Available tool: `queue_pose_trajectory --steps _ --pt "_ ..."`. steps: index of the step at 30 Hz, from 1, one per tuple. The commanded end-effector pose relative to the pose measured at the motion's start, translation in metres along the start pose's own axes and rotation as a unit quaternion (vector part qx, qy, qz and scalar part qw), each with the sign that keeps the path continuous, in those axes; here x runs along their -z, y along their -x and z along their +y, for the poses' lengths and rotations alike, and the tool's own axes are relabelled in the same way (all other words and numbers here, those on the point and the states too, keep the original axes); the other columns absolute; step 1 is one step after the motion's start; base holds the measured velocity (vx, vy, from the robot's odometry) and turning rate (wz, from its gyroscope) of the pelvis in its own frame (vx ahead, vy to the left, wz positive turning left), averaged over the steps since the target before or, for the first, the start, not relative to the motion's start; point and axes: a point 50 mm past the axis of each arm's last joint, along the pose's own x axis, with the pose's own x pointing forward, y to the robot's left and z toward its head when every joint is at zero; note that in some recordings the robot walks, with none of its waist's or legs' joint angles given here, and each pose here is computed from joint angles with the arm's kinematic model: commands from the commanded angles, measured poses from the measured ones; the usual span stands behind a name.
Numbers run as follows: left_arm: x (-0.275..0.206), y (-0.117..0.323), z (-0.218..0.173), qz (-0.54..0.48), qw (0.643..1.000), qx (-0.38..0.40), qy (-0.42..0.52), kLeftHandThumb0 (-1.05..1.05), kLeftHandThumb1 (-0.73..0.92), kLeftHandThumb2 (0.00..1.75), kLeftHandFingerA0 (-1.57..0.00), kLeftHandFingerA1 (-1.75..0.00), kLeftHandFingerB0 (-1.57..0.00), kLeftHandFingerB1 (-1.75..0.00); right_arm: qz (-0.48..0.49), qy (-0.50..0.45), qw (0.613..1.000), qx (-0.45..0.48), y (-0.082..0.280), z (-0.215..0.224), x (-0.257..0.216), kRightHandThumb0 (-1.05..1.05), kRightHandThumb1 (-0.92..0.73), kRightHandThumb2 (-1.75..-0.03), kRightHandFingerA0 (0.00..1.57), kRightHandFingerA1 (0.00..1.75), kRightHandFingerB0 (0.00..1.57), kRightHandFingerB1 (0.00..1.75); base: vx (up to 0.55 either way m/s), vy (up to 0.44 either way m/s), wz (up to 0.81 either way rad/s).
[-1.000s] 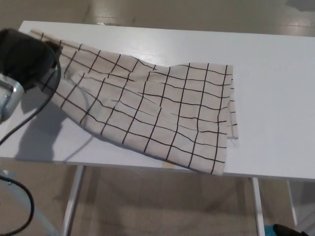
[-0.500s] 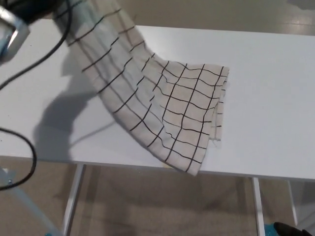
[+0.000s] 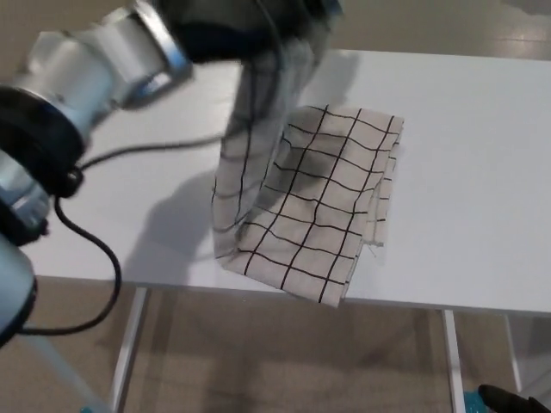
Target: Use the left hand to fold a white towel with checkered patterns in half.
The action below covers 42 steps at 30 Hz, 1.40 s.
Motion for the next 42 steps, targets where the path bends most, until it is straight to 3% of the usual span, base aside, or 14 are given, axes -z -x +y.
queue_pose_trajectory --steps 1,2,6,9,10,11,15,18,19,22,28,38,39,42 --pt "-0.047 0.001 -0.017 -0.115 0.993 0.026 0.018 -0.28 0.48 0.58 -1.00 -1.53 -0.93 -1.40 -0.006 0.007 1.000 0.003 0.002 -0.003 0.000 -0.40 -0.59 -0.56 0.61 0.47 0.59 0.47 0.00 0.000 0.00" --pt "-0.067 0.007 -0.028 -0.150 0.987 0.051 0.029 -0.35 0.45 0.68 -1.07 -1.41 -1.05 -1.10 -0.006 0.005 1.000 0.002 0.002 -0.004 -0.001 -0.40 -0.59 -0.57 0.60 0.47 0.60 0.48 0.00 0.000 0.00" --pt "-0.086 0.013 -0.042 -0.178 0.978 0.096 0.042 -0.37 0.47 0.68 -1.02 -1.39 -0.99 -1.22 -0.009 -0.002 1.000 -0.002 -0.005 -0.005 -0.006 -0.39 -0.59 -0.57 0.60 0.47 0.61 0.48 0.00 0.000 0.00" --pt "-0.099 0.022 -0.051 -0.176 0.974 0.128 0.069 -0.35 0.53 0.58 -0.92 -1.33 -0.96 -1.02 -0.005 -0.004 1.000 -0.006 -0.002 -0.004 -0.003 -0.38 -0.59 -0.57 0.60 0.47 0.61 0.48 0.00 0.000 0.00" --pt "-0.105 0.024 -0.056 -0.171 0.969 0.163 0.077 -0.52 0.57 0.58 -0.44 -0.60 -0.53 -0.45 -0.003 -0.006 1.000 -0.008 -0.001 -0.004 -0.002 -0.38 -0.59 -0.57 0.60 0.48 0.61 0.49 0.00 0.000 0.00" --pt "-0.120 0.029 -0.066 -0.136 0.944 0.273 0.124 -0.69 0.61 0.59 -0.02 -0.22 -0.20 -0.30 0.001 -0.007 1.000 -0.011 -0.001 -0.003 -0.001 -0.38 -0.60 -0.57 0.60 0.49 0.61 0.49 0.00 0.000 0.00" --pt "-0.129 0.029 -0.066 -0.094 0.916 0.334 0.201 -0.85 0.53 0.88 0.00 0.00 -0.12 -0.25 0.005 0.003 1.000 -0.012 0.001 -0.002 0.000 -0.38 -0.60 -0.57 0.60 0.48 0.61 0.49 0.00 0.000 0.00" --pt "-0.131 0.016 -0.060 -0.033 0.877 0.363 0.312 -0.85 0.49 0.89 0.00 0.00 0.00 -0.19 0.009 0.008 1.000 -0.008 0.001 0.000 0.001 -0.38 -0.60 -0.57 0.61 0.49 0.61 0.50 0.00 0.000 0.00" --pt "-0.131 0.014 -0.059 -0.022 0.871 0.364 0.329 -0.95 0.69 0.66 0.00 0.00 0.00 0.00 0.009 0.008 1.000 -0.009 0.001 0.000 0.000 -0.37 -0.60 -0.57 0.60 0.49 0.61 0.50 0.00 0.000 0.00" --pt "-0.124 0.004 -0.052 0.018 0.844 0.358 0.399 -0.92 0.56 0.60 0.00 0.00 0.00 -0.20 0.008 0.008 1.000 -0.008 0.001 0.001 0.000 -0.37 -0.60 -0.57 0.61 0.49 0.62 0.50 0.00 0.000 0.00" --pt "-0.089 -0.028 -0.023 0.077 0.808 0.283 0.511 -0.92 0.57 0.58 0.00 0.00 0.00 -0.17 0.006 0.004 1.000 -0.007 0.004 0.003 0.003 -0.37 -0.61 -0.57 0.62 0.49 0.61 0.49 0.00 0.000 0.00" --pt "0.024 -0.027 0.045 0.166 0.809 0.082 0.558 -0.97 0.58 0.65 0.00 -0.02 0.00 -0.18 0.008 0.010 1.000 -0.008 0.005 0.002 0.005 -0.38 -0.61 -0.57 0.63 0.49 0.61 0.50 0.00 0.000 0.00" --pt "0.037 -0.020 0.052 0.174 0.809 0.060 0.558 -0.84 0.46 0.90 0.00 0.00 0.00 -0.12 0.009 0.010 1.000 -0.007 0.005 0.002 0.006 -0.38 -0.61 -0.58 0.62 0.49 0.61 0.50 0.00 0.000 0.00" --pt "0.065 -0.004 0.070 0.189 0.808 0.017 0.558 -0.84 0.46 0.90 0.00 -0.01 0.00 -0.13 0.011 0.010 1.000 -0.007 0.005 0.002 0.006 -0.38 -0.61 -0.57 0.62 0.49 0.62 0.50 0.00 0.000 0.00"
